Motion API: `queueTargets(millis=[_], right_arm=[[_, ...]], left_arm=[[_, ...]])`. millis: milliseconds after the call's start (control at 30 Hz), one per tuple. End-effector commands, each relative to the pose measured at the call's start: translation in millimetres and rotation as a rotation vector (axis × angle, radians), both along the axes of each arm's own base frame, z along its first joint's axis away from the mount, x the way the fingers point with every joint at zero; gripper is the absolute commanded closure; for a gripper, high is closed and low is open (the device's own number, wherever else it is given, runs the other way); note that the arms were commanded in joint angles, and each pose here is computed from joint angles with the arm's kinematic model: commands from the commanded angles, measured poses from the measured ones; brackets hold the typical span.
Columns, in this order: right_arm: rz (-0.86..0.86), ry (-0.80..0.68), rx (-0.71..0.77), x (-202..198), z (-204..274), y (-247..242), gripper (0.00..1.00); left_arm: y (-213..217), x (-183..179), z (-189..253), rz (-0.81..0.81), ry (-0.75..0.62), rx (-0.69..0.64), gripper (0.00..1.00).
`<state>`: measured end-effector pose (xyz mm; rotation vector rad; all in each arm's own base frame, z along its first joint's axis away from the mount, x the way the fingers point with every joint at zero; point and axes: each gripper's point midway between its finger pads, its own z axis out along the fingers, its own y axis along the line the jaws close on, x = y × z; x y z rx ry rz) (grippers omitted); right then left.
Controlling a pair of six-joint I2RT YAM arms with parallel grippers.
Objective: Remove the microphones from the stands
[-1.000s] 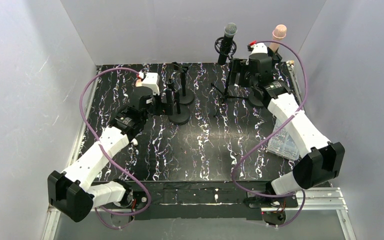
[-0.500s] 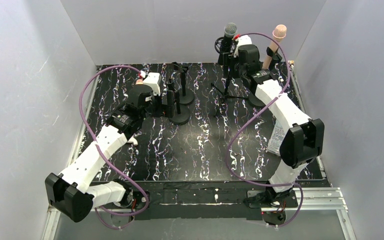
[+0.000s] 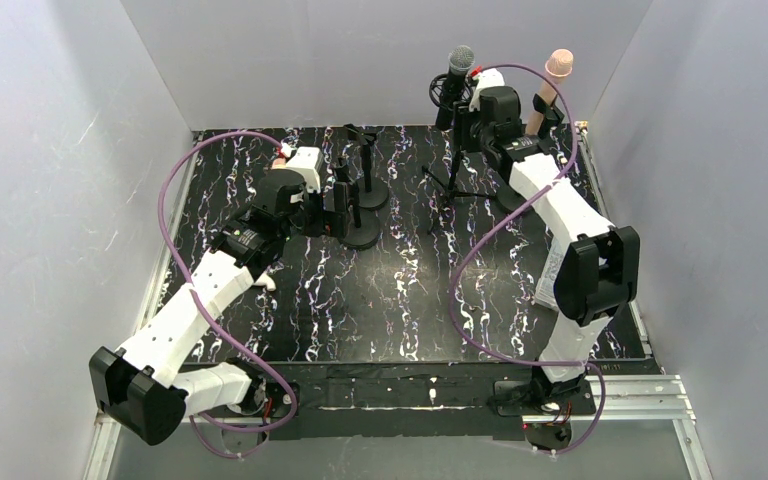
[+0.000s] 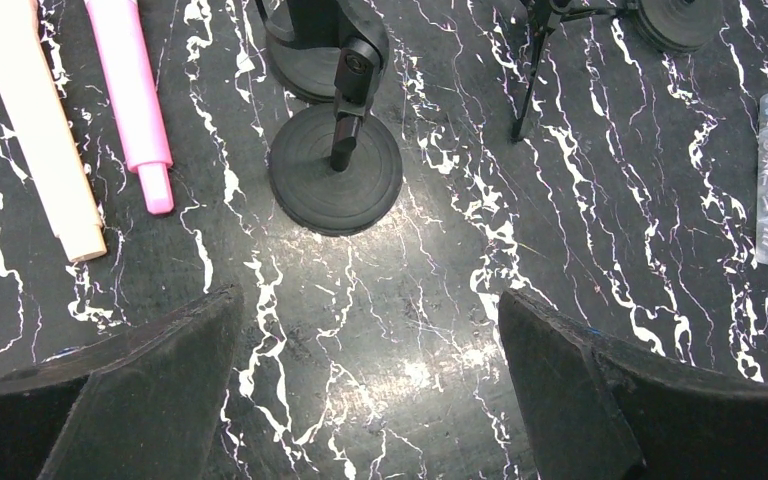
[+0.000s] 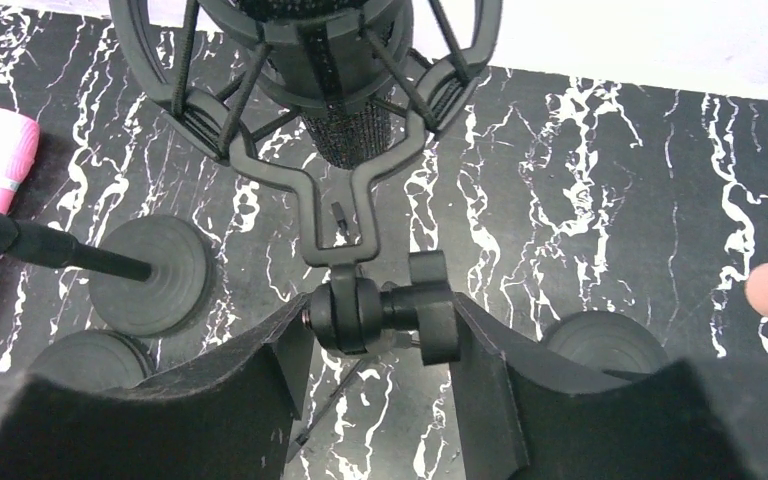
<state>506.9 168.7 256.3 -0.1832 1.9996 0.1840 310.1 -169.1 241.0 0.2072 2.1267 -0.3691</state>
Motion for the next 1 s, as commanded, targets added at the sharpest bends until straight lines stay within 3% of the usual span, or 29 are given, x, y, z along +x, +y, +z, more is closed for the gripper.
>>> queueTargets(millis=[0, 267, 600, 967], right_arm=[[0.032, -0.113, 0.056, 13.8, 41.5, 11.4, 0.43], [0.044, -0.136, 0.066, 17.5, 54.1, 14.7, 0.56], [0.083, -0.123, 0.098, 10.5, 57.0, 22.3, 0.97], [0.117, -0.134, 0.189, -21.4, 84.6, 26.8, 0.99]], left_arm=[[0.7, -2.3, 21.4, 0.001, -0.031, -0.032, 0.02], [0.1, -3.1, 20.2, -0.005, -0.023, -0.027, 0.02], [-2.9, -3.5, 21.7, -0.030, -0.015, -0.021, 0.02], [-9.9, -2.0, 29.5, -0.063, -0.020, -0.033, 0.02]])
